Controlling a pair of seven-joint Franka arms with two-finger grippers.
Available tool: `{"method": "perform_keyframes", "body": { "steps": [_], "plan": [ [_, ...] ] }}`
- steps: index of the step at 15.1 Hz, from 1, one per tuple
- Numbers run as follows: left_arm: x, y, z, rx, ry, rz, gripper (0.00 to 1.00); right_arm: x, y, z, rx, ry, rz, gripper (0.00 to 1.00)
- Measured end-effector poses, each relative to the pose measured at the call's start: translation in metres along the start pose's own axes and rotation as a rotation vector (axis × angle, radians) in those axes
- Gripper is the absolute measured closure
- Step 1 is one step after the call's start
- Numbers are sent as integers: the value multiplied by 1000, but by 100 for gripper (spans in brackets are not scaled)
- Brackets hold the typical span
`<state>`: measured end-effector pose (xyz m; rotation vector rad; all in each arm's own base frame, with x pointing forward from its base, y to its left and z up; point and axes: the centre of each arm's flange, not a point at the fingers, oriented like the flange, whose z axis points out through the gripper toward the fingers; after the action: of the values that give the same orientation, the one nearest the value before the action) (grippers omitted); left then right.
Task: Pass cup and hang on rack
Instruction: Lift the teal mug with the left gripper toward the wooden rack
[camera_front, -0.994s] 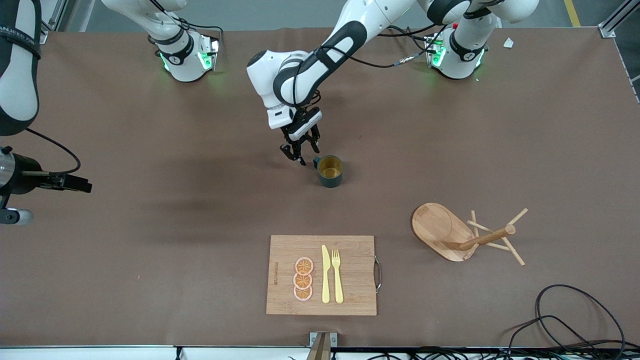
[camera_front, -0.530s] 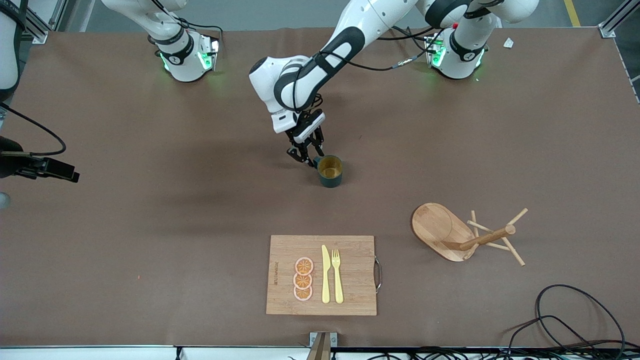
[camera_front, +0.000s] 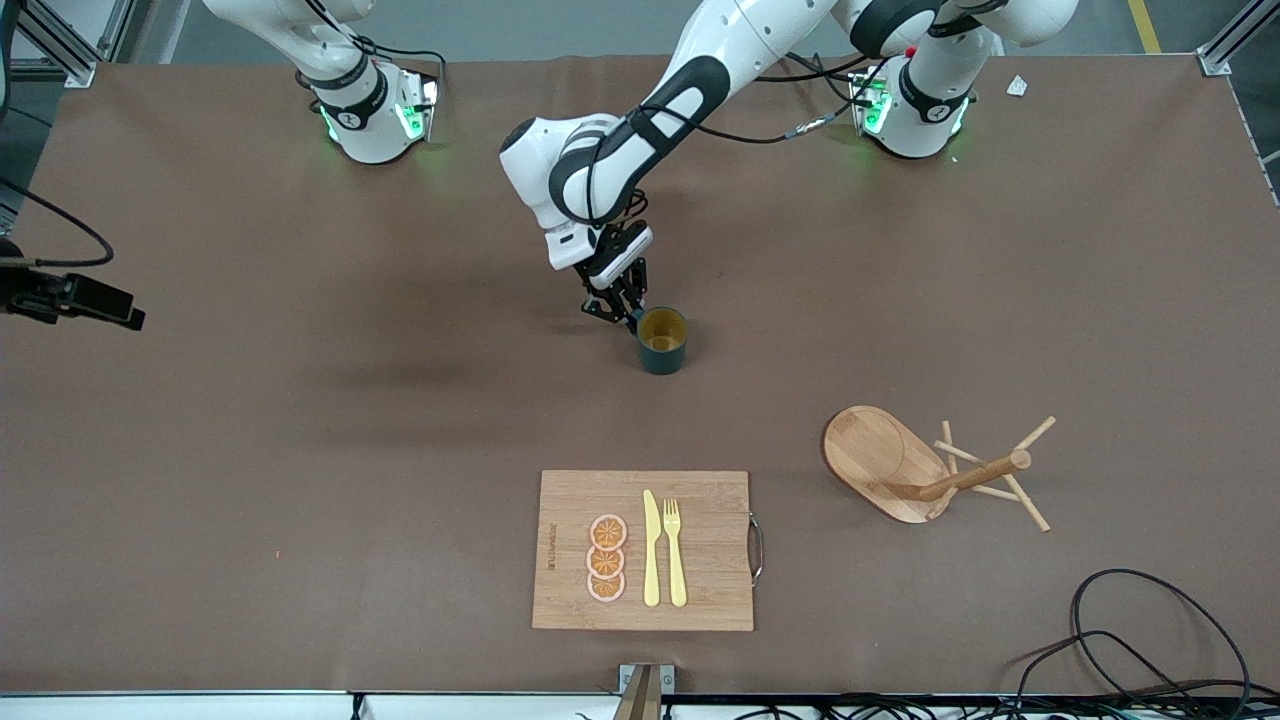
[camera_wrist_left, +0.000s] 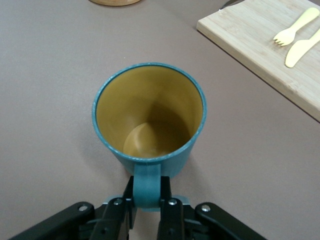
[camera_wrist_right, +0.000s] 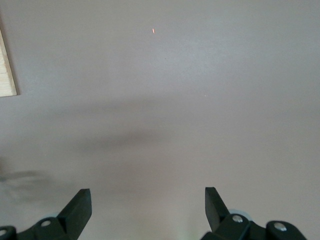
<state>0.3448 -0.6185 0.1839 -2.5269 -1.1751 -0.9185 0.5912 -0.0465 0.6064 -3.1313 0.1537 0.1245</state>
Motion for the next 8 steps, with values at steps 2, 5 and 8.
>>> {"method": "perform_keyframes", "body": {
  "steps": [2,5,8],
  "plan": [
    [7,6,-4,-7,-4,16,79,-11,2,-6,-8,5,0,0],
    [47,27,-14,-10,-27,14,79,-28,5,-16,-15,16,1,0],
    [116,49,-35,15,-124,25,79,-43,8,-26,-23,31,1,0]
  ]
}}
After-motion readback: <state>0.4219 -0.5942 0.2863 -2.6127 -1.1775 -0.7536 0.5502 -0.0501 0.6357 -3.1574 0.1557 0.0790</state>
